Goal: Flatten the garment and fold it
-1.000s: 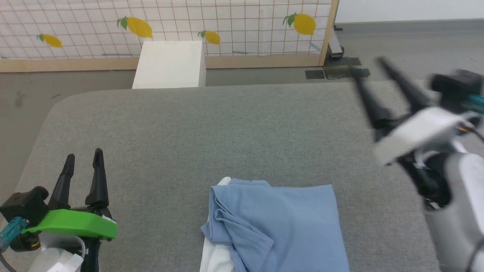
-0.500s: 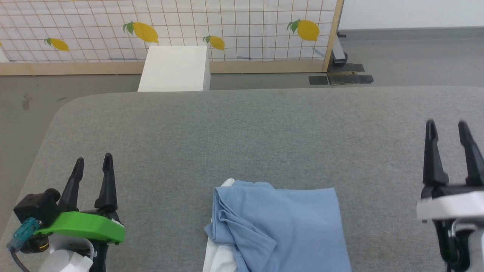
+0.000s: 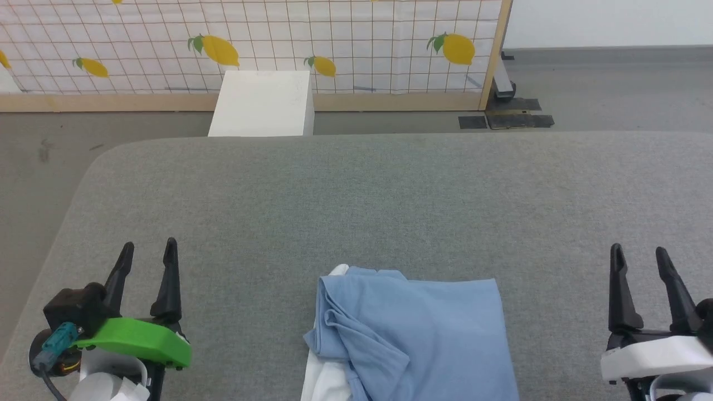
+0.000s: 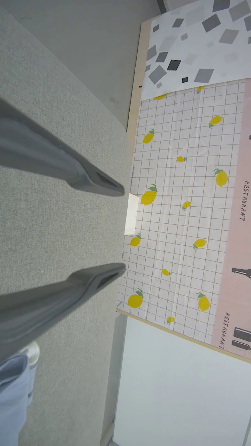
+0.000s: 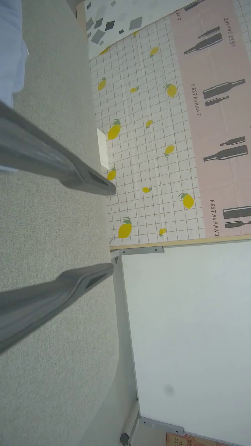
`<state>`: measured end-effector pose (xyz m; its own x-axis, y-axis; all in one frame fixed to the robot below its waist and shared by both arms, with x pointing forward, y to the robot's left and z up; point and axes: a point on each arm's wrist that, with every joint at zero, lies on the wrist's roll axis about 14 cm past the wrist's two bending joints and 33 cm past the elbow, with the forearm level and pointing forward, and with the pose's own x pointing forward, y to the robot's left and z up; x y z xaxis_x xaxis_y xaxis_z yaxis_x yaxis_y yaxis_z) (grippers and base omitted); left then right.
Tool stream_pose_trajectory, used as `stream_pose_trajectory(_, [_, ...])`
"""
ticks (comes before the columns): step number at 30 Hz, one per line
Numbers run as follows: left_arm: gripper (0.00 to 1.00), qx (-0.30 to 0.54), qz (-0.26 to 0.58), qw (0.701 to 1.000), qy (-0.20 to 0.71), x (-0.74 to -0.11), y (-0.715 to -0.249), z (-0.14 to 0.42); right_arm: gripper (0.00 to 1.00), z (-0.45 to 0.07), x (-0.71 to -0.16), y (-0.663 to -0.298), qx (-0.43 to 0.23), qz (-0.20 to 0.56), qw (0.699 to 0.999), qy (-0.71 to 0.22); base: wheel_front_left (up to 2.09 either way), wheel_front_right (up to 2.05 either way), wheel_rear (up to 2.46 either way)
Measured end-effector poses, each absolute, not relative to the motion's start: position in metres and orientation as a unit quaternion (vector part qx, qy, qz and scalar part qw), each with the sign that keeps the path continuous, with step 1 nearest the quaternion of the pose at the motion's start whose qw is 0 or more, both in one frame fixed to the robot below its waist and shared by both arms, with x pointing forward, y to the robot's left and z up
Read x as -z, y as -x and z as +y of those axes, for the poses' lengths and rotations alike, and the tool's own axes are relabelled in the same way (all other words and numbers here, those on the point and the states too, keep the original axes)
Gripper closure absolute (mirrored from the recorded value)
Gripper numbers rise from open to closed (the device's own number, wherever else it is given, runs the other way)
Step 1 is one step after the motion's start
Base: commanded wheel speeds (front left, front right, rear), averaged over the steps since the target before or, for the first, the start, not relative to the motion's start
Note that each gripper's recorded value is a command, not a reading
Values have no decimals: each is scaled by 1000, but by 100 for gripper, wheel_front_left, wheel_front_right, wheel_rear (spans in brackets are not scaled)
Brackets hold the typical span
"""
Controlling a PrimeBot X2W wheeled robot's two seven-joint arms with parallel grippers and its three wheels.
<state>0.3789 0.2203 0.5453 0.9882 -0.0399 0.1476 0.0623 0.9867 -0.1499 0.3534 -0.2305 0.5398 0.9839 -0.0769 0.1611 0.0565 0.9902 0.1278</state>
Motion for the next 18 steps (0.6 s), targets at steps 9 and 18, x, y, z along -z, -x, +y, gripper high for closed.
stream_pose_trajectory(9, [0, 27, -62, 996, 56, -539, -380, 220, 0, -217, -528, -353, 18, -58, 996, -65, 0, 0, 0])
stream_pose_trajectory(18, [0, 27, -49, 997, 59, -532, -380, 219, 0, -215, -520, -352, 17, -41, 997, -67, 0, 0, 0])
